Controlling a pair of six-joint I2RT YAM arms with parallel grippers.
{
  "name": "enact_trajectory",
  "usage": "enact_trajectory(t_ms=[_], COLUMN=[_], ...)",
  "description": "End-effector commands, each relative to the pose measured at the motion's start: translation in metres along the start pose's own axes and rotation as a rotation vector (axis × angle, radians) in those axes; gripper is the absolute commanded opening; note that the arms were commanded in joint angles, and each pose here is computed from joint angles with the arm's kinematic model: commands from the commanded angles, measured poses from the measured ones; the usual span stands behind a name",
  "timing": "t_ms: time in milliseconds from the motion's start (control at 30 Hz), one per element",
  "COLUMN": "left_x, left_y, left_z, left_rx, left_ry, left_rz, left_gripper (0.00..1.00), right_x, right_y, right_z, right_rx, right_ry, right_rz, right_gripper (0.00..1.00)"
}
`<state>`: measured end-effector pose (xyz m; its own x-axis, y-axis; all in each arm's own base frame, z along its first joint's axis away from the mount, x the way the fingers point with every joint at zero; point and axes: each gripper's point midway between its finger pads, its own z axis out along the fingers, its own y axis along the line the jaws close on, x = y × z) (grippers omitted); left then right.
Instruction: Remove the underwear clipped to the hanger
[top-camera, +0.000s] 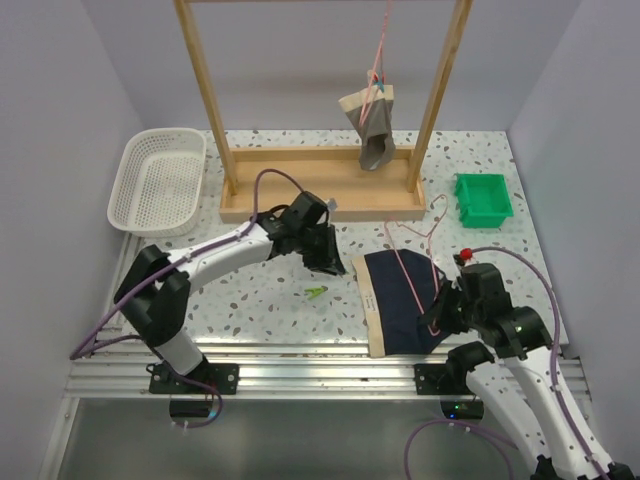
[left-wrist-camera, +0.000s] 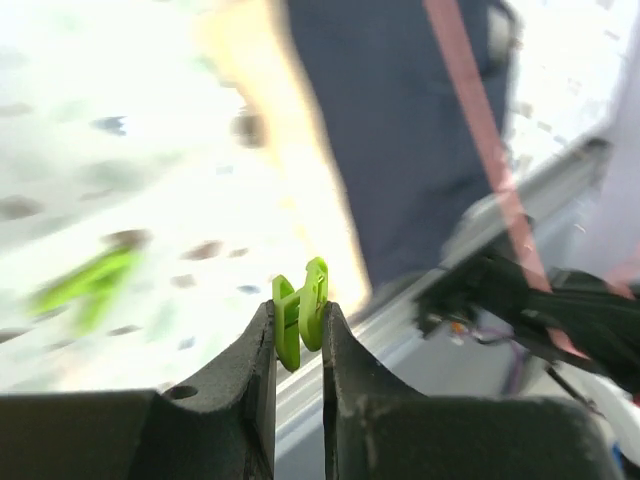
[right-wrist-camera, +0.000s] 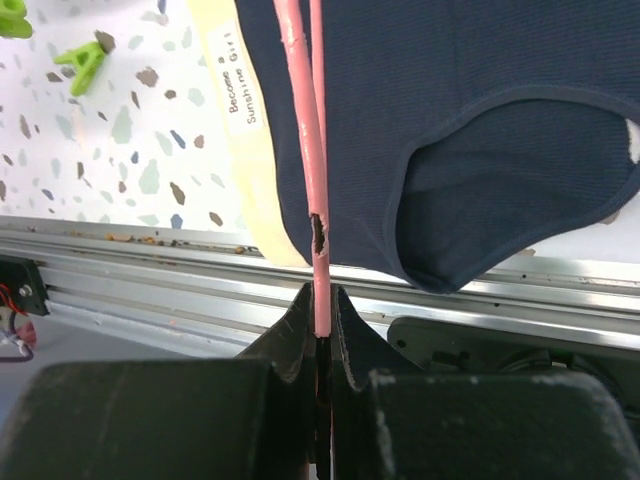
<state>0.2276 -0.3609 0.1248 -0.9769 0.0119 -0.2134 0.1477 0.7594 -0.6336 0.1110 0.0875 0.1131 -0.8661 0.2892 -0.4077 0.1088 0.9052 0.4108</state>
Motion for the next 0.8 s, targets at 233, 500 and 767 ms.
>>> enact_trajectory(t_ms=[233,500,767], left_x=[-0.004,-0.022,-0.031], left_y=[0.128,0.139,0.145], left_z=[-0.029,-0.029,-0.038], left_rx=[-0.25,-0.292,-0.355], left_ry=[-0.166,-0.224,-0.252], left_rz=[0.054,0.06,0.088], left_gripper=[0.0,0.4,0.89], right_x=[-0.05,-0.064,-0.142], right_y=[0.038,0.061,0.066], right_z=[-0.065,-0.114,-0.149], right_rx=[-0.078,-0.147,0.021], right_ry=[-0.161,-0.214,-0.408], right_rz=[-0.047,-0.127,-0.206], right_gripper=[0.0,0.0,0.0])
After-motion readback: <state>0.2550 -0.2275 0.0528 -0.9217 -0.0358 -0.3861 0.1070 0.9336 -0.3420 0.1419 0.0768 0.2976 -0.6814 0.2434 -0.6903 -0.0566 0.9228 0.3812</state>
